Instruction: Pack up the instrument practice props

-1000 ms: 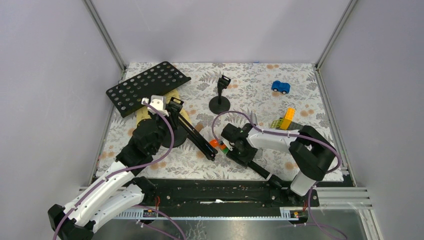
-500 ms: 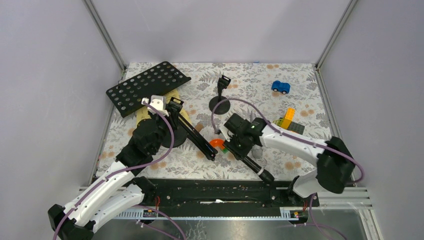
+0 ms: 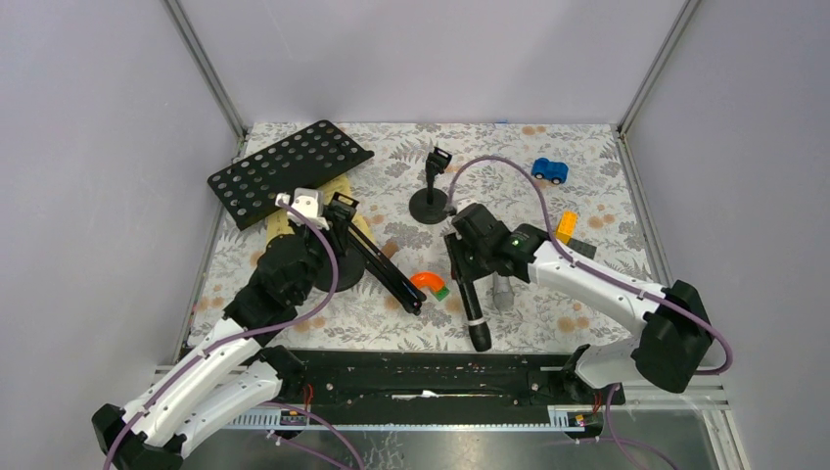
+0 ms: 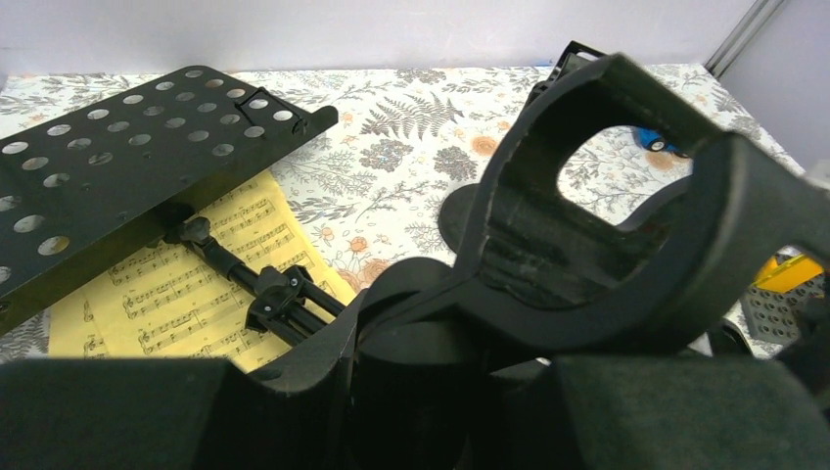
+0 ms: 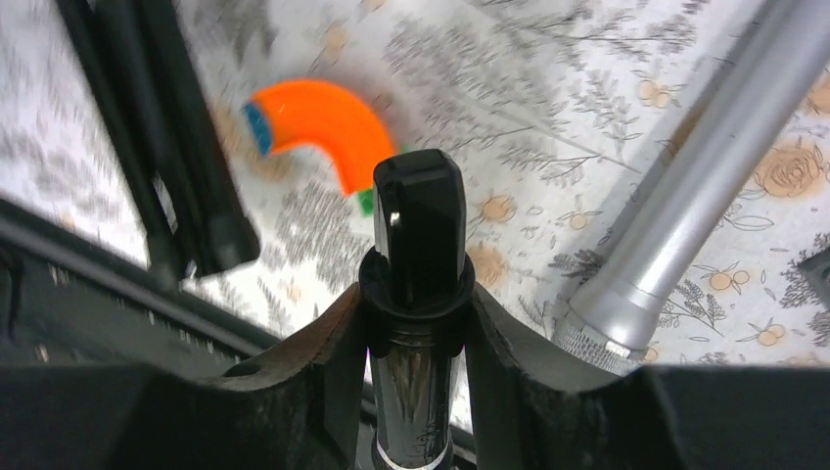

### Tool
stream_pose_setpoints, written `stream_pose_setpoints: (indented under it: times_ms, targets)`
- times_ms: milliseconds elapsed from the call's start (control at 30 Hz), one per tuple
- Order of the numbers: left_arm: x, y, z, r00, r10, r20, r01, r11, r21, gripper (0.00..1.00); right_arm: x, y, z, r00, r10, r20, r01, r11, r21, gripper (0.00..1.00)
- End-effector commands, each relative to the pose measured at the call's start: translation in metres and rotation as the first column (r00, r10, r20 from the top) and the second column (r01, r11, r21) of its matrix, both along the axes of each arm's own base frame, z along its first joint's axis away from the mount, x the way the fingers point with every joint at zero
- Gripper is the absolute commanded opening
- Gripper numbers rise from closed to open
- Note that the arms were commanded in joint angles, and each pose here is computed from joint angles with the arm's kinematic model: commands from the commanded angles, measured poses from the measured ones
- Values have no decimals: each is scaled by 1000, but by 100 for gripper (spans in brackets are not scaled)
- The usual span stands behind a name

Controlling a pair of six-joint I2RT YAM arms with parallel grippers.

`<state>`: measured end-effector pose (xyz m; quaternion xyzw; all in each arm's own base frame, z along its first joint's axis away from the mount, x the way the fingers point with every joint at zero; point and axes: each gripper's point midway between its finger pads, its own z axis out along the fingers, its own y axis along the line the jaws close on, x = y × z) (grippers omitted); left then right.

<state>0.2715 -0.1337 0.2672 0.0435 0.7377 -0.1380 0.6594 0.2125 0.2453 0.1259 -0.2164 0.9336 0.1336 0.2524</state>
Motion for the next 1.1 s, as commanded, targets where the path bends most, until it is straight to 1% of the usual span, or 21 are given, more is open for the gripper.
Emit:
stream_pose_setpoints:
  times_ms: [0, 100, 200, 233, 333, 400, 533, 600, 667, 700, 767, 833, 933, 1067]
  targets:
    - [-6, -5, 50, 992, -30, 122, 45, 991, -126, 0, 47, -11, -3, 936, -350, 27, 342, 928, 149, 0]
    - [-7, -5, 46, 994, -31, 105, 47, 988, -145, 0, 70, -23, -7, 896, -442, 54, 429, 890, 155, 0]
    - [-9, -6, 45, 994, -37, 100, 52, 987, -155, 0, 91, -29, -14, 881, -468, 71, 458, 881, 119, 0]
    - [-9, -6, 45, 995, -36, 98, 51, 986, -157, 0, 96, -31, -20, 879, -472, 71, 465, 880, 101, 2]
    - [-9, -8, 45, 995, -42, 92, 58, 983, -173, 0, 112, -34, -34, 866, -493, 88, 489, 870, 61, 13]
    - [-10, -13, 43, 995, -62, 83, 76, 980, -185, 0, 122, -38, -43, 855, -507, 107, 506, 862, 35, 17]
    - [-12, -18, 34, 995, -92, 49, 99, 980, -173, 0, 138, -41, -61, 843, -521, 134, 527, 850, -8, 22]
    - [-12, -18, 35, 994, -94, 51, 101, 981, -164, 0, 144, -39, -63, 844, -518, 138, 523, 852, -5, 29]
    - [-12, -17, 37, 993, -98, 59, 106, 983, -151, 0, 147, -37, -63, 848, -511, 137, 517, 856, -2, 45]
    - [-13, -17, 38, 993, -101, 64, 109, 983, -146, 0, 148, -36, -62, 850, -508, 139, 514, 858, -3, 51]
    - [-14, -20, 43, 989, -121, 84, 132, 982, -137, 0, 150, -35, -57, 853, -502, 144, 506, 862, 9, 59]
    - [-15, -24, 46, 984, -146, 98, 158, 979, -128, 0, 150, -33, -46, 858, -490, 154, 492, 870, 28, 64]
    - [-14, -34, 57, 971, -199, 135, 214, 971, -107, 0, 150, -32, -24, 862, -475, 178, 470, 880, 70, 68]
    - [-6, -52, 83, 944, -264, 198, 282, 957, -67, 0, 140, -33, 19, 864, -455, 214, 429, 889, 160, 69]
